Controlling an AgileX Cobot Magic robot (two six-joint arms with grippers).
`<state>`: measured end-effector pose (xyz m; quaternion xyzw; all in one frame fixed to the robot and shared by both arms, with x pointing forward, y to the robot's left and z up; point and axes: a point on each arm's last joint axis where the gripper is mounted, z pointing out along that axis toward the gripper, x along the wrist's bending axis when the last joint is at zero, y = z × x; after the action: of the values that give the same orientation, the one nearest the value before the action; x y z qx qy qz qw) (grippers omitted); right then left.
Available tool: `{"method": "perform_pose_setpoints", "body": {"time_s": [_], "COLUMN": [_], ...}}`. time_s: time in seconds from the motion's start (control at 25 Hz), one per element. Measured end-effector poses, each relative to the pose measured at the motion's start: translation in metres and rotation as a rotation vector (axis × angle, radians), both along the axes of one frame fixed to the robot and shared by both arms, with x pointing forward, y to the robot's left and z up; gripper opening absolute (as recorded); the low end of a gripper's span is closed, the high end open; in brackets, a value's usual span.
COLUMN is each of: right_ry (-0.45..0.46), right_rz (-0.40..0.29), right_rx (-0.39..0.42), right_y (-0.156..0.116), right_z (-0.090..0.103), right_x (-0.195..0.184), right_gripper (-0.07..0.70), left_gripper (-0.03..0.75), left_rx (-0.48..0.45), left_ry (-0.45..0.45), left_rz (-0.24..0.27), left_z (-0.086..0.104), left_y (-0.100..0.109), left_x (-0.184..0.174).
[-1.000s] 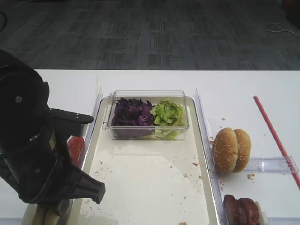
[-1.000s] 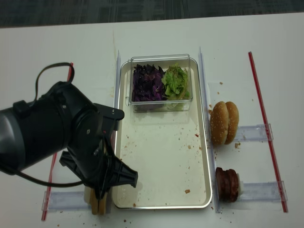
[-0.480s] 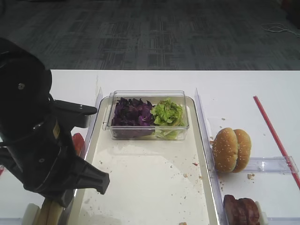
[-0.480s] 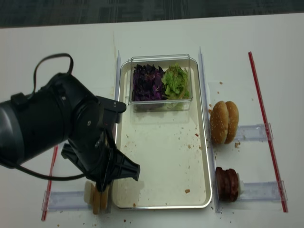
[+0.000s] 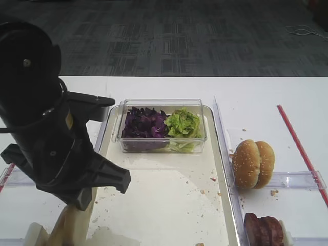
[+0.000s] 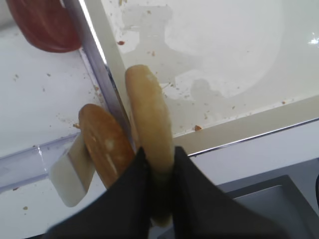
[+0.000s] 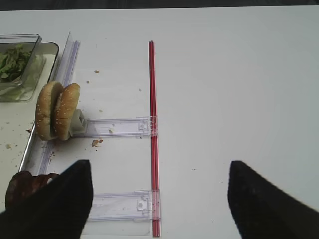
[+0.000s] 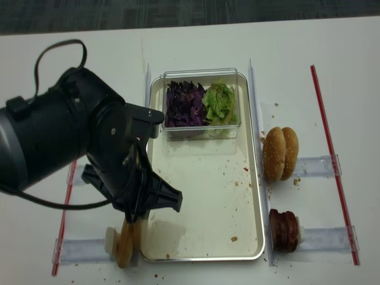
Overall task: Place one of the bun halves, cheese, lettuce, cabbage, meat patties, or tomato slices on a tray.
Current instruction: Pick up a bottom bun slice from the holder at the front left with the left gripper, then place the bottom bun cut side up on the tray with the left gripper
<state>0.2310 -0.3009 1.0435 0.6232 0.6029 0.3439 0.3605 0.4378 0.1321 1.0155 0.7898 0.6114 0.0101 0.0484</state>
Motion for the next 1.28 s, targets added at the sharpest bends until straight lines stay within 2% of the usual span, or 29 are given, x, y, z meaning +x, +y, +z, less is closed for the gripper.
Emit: {"method": "perform_pose_setpoints", "body": {"time_s": [0.32,0.6,0.76,0.88,1.08,1.28], "right_ry": [0.0,0.0,0.0,0.0,0.0,0.0], "right_rz": [0.0,0.0,0.0,0.0,0.0,0.0], "right_rx": [0.0,0.0,0.0,0.0,0.0,0.0], "right_y": [0.0,0.0,0.0,0.0,0.0,0.0], "right_z": [0.0,0.0,0.0,0.0,0.0,0.0], "right_x": [0.0,0.0,0.0,0.0,0.0,0.0], "right_gripper": [0.589,0.589,0.589,0.589,0.589,0.589], "left_gripper": [0.083,0.083,0.081,0.081,0.08,0.08], "left_rx": [-0.033,-0.054,-0.114,-0.198,-0.309,-0.383], "left_ry": [-0.017,-0.021,-0.066,-0.094,-0.075,-0.006], "left_rz": [-0.027,-0.055,-0.135,-0.198,-0.302,-0.332], "left_z": [0.015,0.018,0.019,0.021,0.021,0.009], "left_y": [-0.006,-0.008,-0.015,-0.023,-0.034,-0.033], "left_x": [0.005,0.005,0.008,0.009,0.006,0.018]}}
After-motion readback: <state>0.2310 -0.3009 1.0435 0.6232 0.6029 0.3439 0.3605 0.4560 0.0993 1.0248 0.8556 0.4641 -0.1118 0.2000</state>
